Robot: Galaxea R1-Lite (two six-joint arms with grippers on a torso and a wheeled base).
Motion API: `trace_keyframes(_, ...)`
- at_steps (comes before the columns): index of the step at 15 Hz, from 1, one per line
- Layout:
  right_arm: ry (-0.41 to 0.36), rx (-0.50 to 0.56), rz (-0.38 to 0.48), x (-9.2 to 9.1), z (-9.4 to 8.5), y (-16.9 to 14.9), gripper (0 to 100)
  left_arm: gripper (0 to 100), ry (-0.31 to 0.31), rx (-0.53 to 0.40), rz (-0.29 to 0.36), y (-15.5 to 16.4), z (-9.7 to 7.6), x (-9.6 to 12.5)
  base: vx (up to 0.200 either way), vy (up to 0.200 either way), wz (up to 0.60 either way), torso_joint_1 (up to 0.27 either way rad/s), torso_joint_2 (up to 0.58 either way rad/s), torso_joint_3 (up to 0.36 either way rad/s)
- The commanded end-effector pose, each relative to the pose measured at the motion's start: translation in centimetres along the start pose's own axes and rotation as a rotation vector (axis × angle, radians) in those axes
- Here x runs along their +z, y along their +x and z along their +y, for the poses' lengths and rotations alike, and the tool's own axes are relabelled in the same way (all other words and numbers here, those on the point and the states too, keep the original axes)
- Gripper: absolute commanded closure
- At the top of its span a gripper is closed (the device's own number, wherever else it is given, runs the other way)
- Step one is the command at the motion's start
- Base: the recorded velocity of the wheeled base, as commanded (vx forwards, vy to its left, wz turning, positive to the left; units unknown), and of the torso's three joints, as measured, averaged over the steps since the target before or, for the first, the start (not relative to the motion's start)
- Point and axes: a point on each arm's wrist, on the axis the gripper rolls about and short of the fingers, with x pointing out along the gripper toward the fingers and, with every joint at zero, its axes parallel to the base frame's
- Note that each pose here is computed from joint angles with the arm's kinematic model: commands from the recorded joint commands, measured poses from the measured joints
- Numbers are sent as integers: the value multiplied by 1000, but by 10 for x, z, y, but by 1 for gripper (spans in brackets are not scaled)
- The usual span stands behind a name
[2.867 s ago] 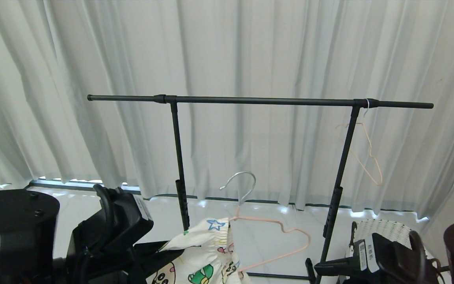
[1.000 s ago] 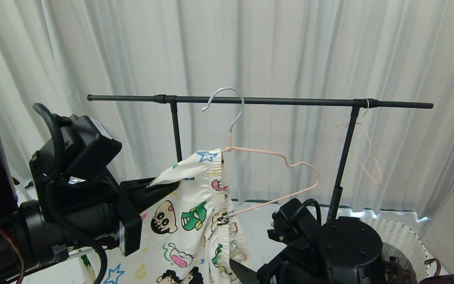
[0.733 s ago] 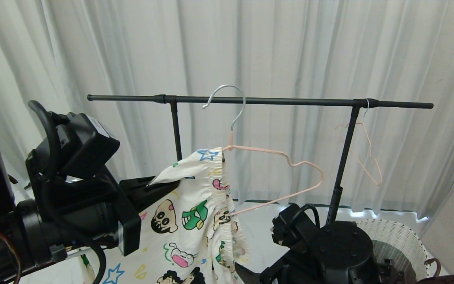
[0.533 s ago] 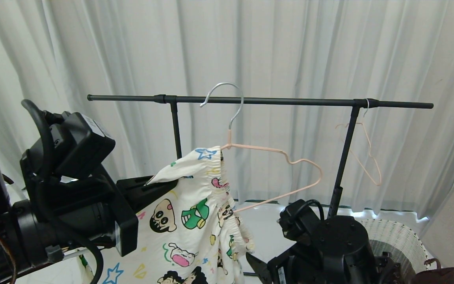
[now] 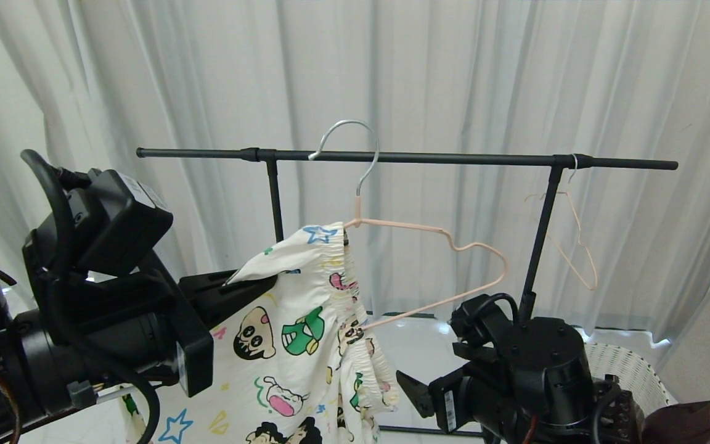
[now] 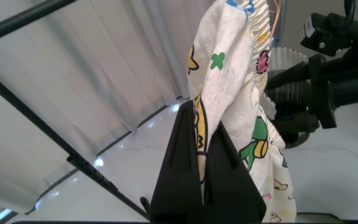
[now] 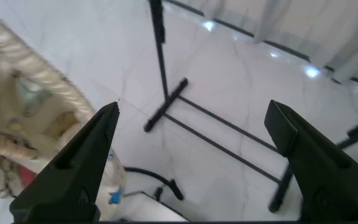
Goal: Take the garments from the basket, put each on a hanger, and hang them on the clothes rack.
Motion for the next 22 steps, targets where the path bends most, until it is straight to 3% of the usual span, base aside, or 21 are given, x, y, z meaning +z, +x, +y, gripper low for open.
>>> trace_keyframes(1,-1,49,-18,4,10,-5,0,100,0,0,1,2,0,-1,0,0,0,0,0,0)
trace_keyframes(7,2,107,-51,13,23,-4,0,100,1,-4,-1,2,-1,0,0,0,0,0,0,0)
trace_keyframes(11,-15,131,-28,6,31,0,0,100,4,-6,-16,0,-1,3,0,0,0,0,0,0)
trace_keyframes(22,-12,82,-14,3,22,9,0,100,7,14,-51,0,2,9,0,0,0,0,0,0)
